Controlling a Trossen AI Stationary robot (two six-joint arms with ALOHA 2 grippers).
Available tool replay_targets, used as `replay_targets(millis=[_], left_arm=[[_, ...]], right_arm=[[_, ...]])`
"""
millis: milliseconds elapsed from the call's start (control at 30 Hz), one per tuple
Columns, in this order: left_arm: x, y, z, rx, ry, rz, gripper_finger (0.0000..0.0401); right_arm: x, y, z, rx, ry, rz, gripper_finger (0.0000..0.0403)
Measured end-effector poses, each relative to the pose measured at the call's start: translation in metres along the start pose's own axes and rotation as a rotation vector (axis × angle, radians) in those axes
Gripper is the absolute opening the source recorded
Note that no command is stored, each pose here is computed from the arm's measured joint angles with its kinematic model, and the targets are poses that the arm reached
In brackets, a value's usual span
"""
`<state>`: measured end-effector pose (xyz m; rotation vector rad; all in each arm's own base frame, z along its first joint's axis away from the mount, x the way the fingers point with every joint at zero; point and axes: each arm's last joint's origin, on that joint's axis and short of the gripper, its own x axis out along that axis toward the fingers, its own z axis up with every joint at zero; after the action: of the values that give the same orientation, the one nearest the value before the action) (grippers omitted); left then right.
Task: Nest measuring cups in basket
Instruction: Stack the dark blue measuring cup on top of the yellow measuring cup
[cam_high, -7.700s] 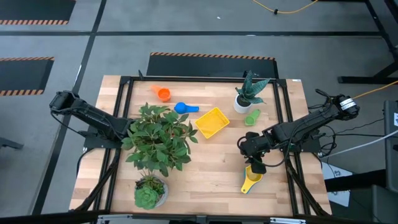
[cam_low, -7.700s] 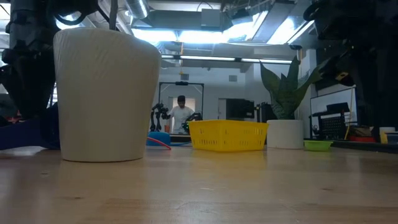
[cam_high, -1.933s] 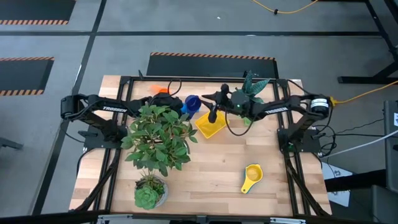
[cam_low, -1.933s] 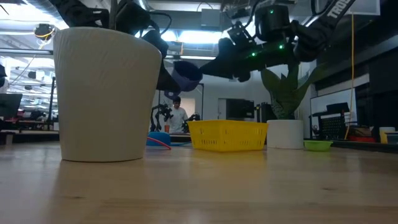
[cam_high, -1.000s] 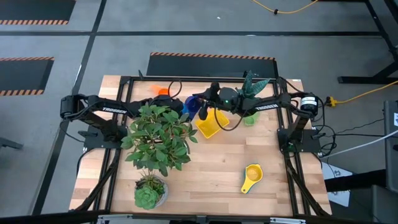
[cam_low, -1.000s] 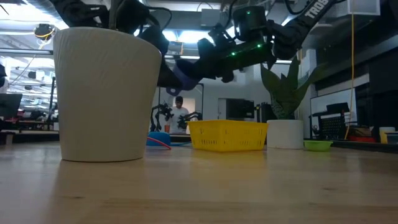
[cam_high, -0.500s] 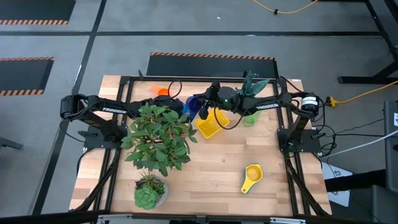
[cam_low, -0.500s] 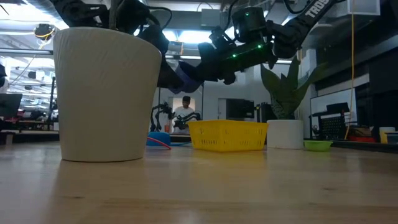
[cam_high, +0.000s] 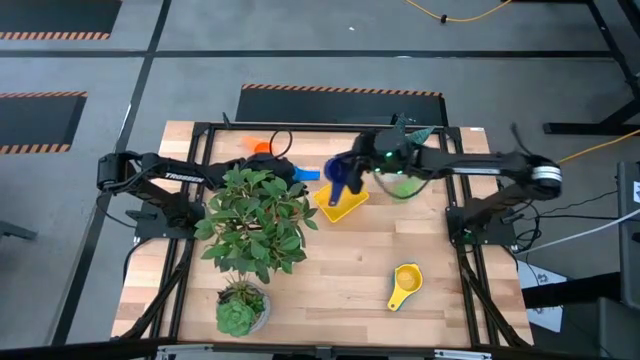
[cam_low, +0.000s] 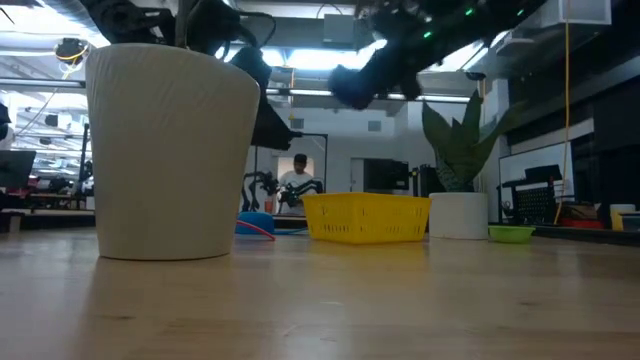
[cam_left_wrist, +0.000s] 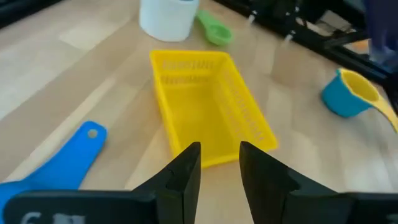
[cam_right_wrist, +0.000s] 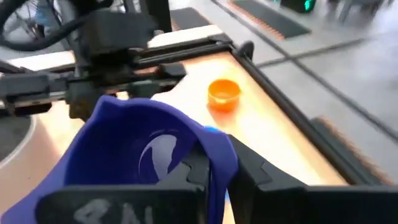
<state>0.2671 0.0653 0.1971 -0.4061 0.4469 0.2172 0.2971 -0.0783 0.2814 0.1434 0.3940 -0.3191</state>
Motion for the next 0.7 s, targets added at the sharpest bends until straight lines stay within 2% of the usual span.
replay_targets(millis=[133,333,500,700], left_arm=[[0.000,0.001,0.000,0.001,-0.014,0.037,0.0104],[0.000,0.001,0.001,0.000,-0.024,0.065,0.0104],[0.000,0.000,0.000,0.003,-0.023,0.061,0.0105],[0.000,-0.001,0.000,0.003,-0.024,0.060,0.0105]], right_arm=[[-0.037,0.004,0.011,0.099,-0.005,0.066,0.0034],[-0.078,0.016,0.018,0.264,0.009,0.233,0.0034],[-0.102,0.034,0.006,0.437,0.175,0.307,0.0034],[-0.118,0.062,-0.021,0.648,0.486,0.278,0.0034]])
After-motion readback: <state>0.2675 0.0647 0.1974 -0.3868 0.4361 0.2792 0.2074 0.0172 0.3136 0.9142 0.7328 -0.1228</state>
